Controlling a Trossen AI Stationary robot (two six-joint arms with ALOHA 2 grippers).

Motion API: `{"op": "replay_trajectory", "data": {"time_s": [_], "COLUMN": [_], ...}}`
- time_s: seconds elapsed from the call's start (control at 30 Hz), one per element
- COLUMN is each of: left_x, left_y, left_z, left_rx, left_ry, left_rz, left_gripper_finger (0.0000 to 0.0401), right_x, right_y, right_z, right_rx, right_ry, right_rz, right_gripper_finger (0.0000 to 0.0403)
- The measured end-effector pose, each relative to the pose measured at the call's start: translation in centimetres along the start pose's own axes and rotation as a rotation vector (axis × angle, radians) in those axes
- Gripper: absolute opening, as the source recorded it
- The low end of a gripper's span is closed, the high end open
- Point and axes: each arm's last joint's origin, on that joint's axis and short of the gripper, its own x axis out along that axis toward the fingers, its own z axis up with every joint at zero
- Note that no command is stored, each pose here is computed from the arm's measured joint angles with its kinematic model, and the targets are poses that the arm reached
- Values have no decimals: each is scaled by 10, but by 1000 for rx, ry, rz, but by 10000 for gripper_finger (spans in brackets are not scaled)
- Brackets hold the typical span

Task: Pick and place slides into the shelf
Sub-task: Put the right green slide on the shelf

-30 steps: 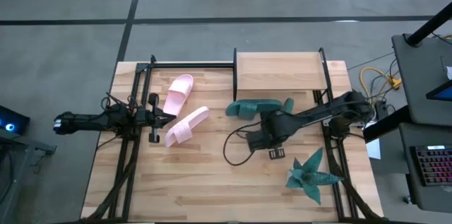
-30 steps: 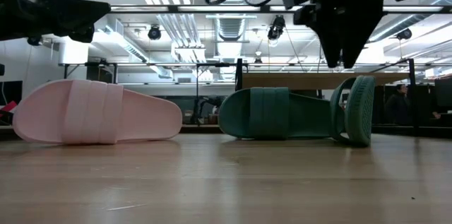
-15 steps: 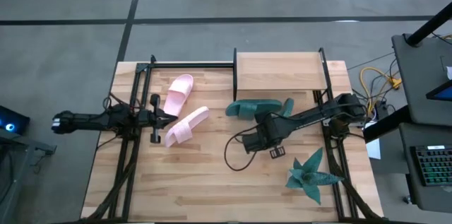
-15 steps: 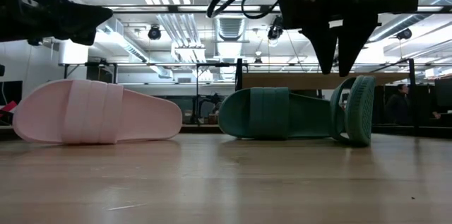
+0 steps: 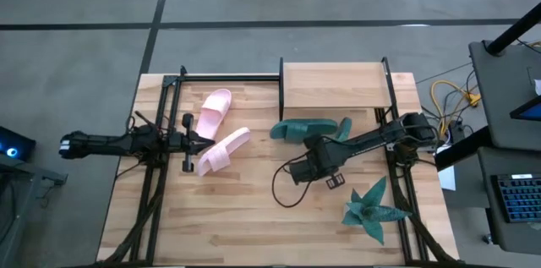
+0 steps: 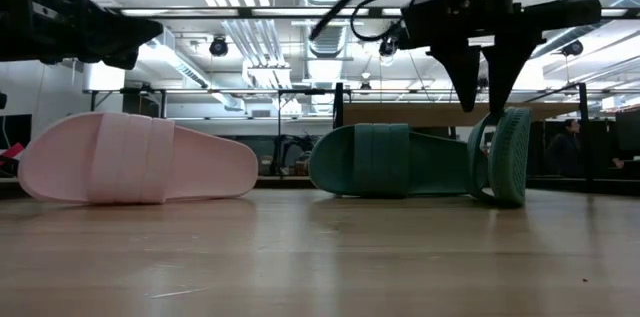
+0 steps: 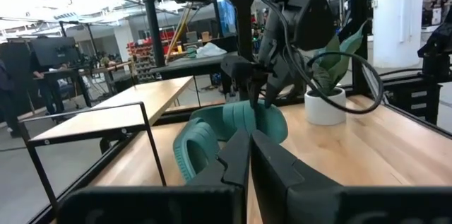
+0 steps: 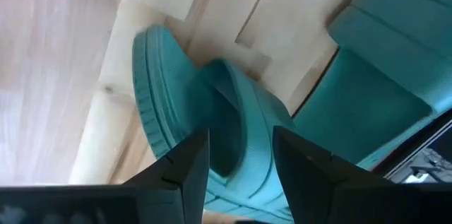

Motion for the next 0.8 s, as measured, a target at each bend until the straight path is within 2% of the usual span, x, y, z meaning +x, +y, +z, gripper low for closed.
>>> {"op": "replay_trajectory", "data": {"time_s": [0.13, 0.33, 0.8], "left_x": [0, 0, 0], "left_y": [0, 0, 0], "left_z": [0, 0, 0], "left_rx": [0, 0, 0], "left_ry": [2, 2, 2], "left_rz": [0, -1, -1], "left_gripper_finger": [0, 0, 0], "right_x": [6, 12, 30], "right_y": [1, 1, 4], "right_z": [-4, -6, -11], "right_rx": [-28, -28, -52], "right_ry": [55, 76, 139], "right_rz": [-41, -44, -79], "right_gripper_finger": [151, 152, 127]}}
